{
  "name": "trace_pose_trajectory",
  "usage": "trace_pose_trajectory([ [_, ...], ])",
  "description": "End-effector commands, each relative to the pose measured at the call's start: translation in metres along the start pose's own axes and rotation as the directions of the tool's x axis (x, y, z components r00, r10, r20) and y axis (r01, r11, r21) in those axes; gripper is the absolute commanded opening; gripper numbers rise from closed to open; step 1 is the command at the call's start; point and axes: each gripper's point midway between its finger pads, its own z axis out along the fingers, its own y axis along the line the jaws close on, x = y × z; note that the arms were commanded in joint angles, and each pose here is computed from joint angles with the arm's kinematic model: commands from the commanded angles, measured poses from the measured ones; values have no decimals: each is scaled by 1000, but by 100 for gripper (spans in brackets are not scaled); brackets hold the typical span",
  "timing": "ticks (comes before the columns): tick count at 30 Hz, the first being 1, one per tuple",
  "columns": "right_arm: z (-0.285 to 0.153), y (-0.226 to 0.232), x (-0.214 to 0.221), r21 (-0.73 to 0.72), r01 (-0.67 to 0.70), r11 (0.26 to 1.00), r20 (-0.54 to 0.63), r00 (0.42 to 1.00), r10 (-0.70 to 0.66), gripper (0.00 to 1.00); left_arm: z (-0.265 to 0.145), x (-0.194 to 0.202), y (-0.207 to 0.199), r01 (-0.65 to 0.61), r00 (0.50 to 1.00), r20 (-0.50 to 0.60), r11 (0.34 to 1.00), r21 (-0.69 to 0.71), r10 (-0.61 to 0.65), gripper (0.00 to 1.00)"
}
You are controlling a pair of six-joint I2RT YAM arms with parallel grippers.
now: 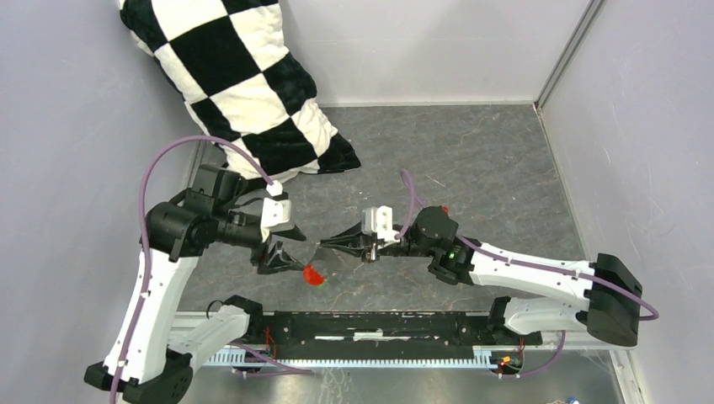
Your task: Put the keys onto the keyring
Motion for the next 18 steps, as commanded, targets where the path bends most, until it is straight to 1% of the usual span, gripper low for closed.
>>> trace_pose_trajectory([
  [1,1,-13,-37,88,151,985,13,988,-153,0,0,-16,-13,-24,998,51,998,59,21,69],
  [4,3,-9,-40,75,178,981,3,984,-179,0,1,-25,-7,-19,997,76,998,55,15,68],
  [7,5,-5,-44,73,195,978,-1,981,-196,0,2,-36,8,17,994,107,1000,12,-18,61],
  [10,5,-4,-49,79,213,974,4,977,-214,0,4,-39,12,13,993,114,1000,13,-14,59],
  [15,3,-7,-55,101,230,968,6,973,-232,0,4,-40,5,28,992,121,999,45,-33,55],
  [18,4,-9,-59,112,238,965,9,971,-240,0,5,-35,-3,34,994,103,996,78,-42,52],
])
